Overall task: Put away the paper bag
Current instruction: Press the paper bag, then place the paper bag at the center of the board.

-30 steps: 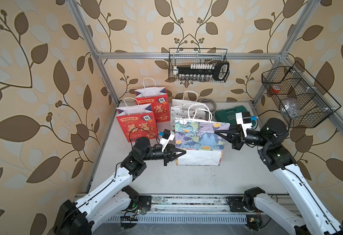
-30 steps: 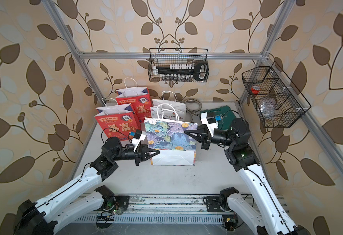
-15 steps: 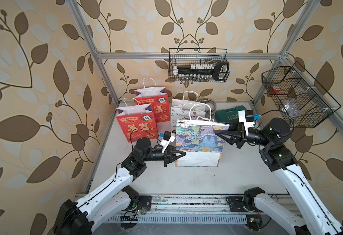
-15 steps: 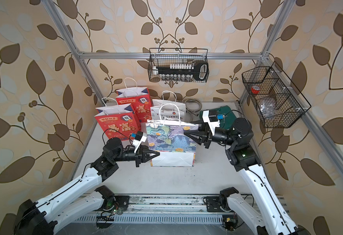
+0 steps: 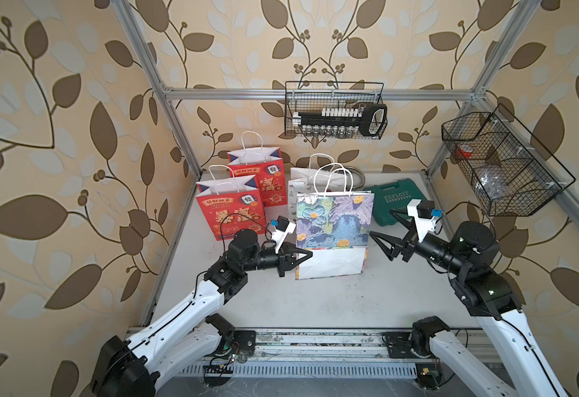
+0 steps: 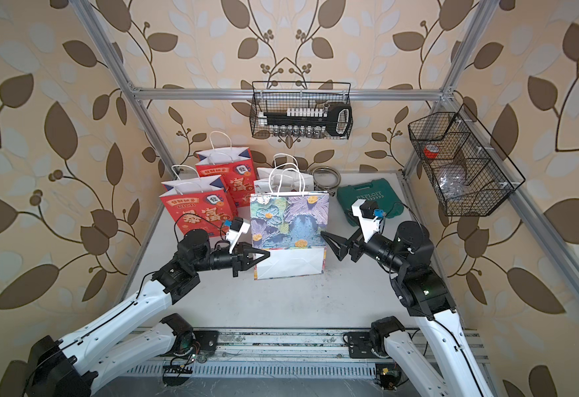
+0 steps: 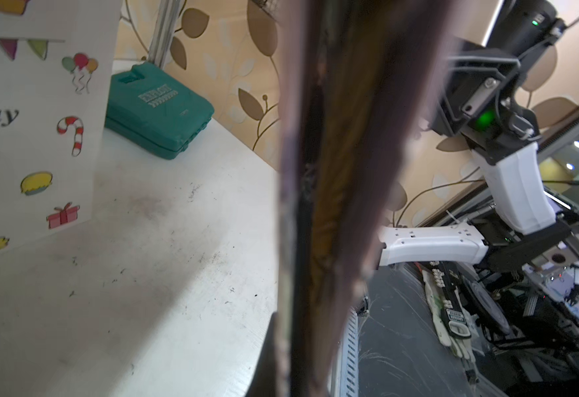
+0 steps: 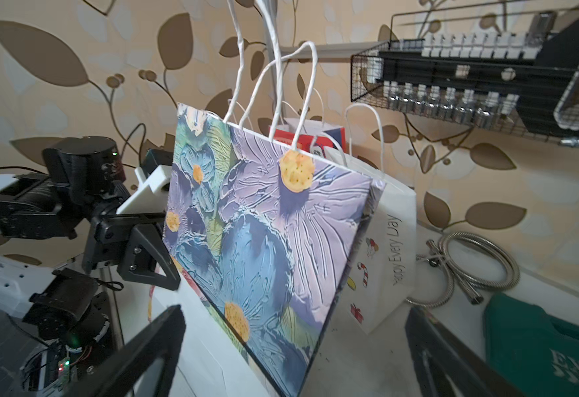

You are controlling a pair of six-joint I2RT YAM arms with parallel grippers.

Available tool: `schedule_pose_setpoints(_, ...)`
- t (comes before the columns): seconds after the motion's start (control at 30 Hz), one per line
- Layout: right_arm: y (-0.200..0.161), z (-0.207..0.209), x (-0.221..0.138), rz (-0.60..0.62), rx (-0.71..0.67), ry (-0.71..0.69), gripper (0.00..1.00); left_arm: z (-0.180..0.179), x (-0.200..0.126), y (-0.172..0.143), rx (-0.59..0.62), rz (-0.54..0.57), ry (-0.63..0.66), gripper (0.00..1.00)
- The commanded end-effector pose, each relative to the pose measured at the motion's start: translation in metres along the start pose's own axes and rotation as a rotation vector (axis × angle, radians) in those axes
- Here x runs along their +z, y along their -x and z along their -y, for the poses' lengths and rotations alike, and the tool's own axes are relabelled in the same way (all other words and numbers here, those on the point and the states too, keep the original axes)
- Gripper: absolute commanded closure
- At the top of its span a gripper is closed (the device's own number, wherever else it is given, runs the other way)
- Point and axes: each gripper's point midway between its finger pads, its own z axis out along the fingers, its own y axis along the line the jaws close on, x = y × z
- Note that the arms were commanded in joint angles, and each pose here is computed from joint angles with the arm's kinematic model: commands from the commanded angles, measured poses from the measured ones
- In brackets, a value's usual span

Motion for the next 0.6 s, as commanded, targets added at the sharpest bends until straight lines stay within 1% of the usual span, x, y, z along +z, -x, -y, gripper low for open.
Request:
schedule_pose_setpoints(0.0, -0.028, 0.023, -0.003, -0.085, 0.029, -0.135, 0.04, -0.006, 0.012, -0.003, -0.143, -0.003, 0.018, 1.00)
schedule_pose_setpoints(0.1, -0.031, 0.025, -0.004, -0.090, 0.031, -0.147, 0.05, -0.004, 0.033, -0.014, -0.181, -0.021, 0.013, 1.00)
schedule_pose_setpoints(0.2, -0.034, 0.029, -0.008, -0.096, 0.044, -0.181, 0.05, 0.010, 0.061, -0.018, -0.174, -0.029, -0.026, 1.00)
schedule_pose_setpoints(0.3, -0.038, 0.034, -0.013, -0.110, 0.059, -0.220, 0.06, 0.020, 0.087, -0.016, -0.221, 0.008, -0.081, 1.00)
schedule_pose_setpoints(0.4, -0.039, 0.034, -0.020, -0.120, 0.063, -0.244, 0.06, 0.009, 0.116, -0.023, -0.325, 0.029, -0.051, 1.00)
schedule_pose_setpoints(0.43, -0.039, 0.034, -0.023, -0.114, 0.062, -0.251, 0.06, 0.009, 0.125, -0.026, -0.341, 0.023, -0.054, 1.00)
schedule_pose_setpoints(0.47, -0.039, 0.033, -0.026, -0.109, 0.061, -0.255, 0.06, 0.003, 0.137, -0.037, -0.352, -0.004, -0.039, 1.00)
schedule_pose_setpoints(0.57, -0.036, 0.032, -0.030, -0.081, 0.061, -0.261, 0.06, -0.006, 0.159, -0.054, -0.373, -0.054, 0.006, 1.00)
